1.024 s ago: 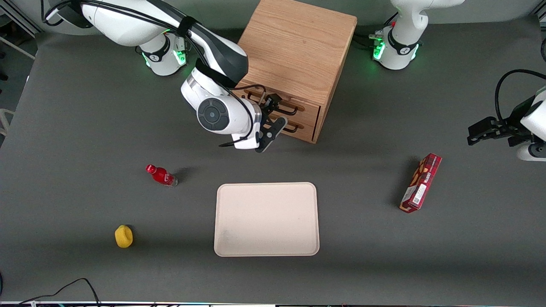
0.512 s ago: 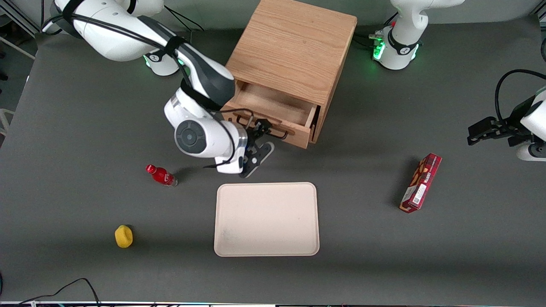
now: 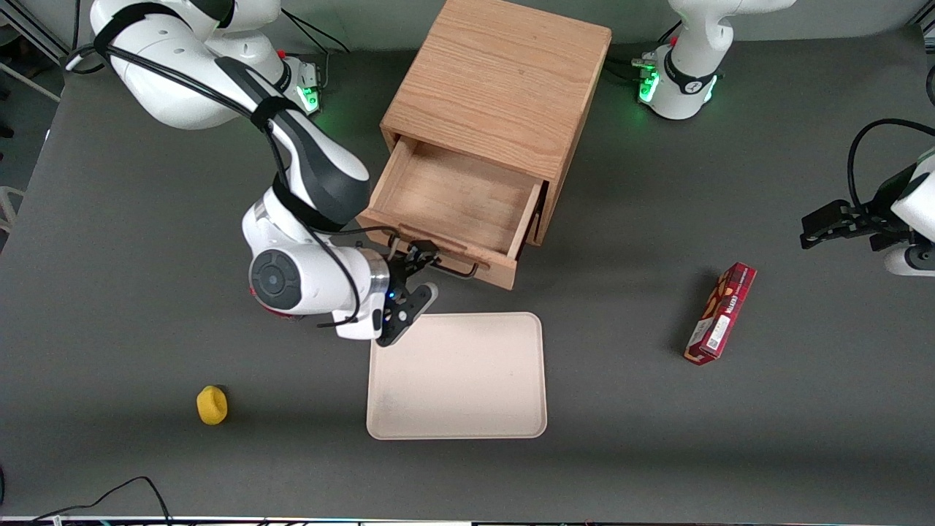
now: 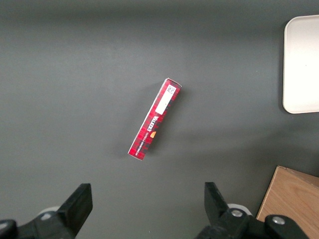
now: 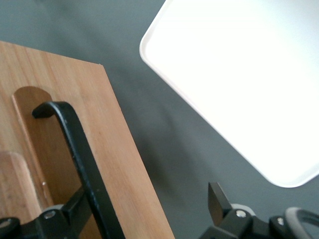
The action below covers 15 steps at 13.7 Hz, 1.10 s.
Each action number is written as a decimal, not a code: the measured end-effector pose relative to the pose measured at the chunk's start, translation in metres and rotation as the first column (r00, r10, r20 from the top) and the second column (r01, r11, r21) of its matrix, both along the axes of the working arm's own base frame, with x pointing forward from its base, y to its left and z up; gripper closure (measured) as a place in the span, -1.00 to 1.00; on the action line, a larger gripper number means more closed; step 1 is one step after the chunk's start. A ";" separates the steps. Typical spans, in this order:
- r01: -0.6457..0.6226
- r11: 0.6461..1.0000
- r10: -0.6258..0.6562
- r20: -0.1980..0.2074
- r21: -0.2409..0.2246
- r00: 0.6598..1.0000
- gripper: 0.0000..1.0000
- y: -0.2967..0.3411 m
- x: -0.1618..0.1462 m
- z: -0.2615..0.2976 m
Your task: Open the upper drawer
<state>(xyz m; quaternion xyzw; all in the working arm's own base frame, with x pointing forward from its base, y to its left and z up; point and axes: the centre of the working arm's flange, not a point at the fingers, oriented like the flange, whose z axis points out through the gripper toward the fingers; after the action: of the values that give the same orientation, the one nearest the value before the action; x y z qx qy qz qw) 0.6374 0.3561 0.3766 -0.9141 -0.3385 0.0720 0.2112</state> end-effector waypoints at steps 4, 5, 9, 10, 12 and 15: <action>-0.033 0.999 0.031 0.088 0.015 0.996 -1.00 -0.034 0.031 0.022; -0.034 0.999 0.032 0.103 0.019 0.994 -1.00 -0.041 0.037 0.031; -0.034 0.999 0.028 0.177 0.032 0.984 -1.00 -0.055 0.040 0.103; -0.023 0.999 0.018 0.205 0.023 0.979 -1.00 -0.061 0.034 0.134; 0.067 0.997 -0.060 0.194 -0.029 0.979 -1.00 -0.075 0.008 0.193; 0.338 0.935 -0.319 0.167 -0.102 0.933 -1.00 -0.086 -0.039 0.269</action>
<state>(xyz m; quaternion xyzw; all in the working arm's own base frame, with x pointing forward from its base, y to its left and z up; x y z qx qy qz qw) 0.5985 0.2704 0.6454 -0.9724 -0.1899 -0.0104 0.1349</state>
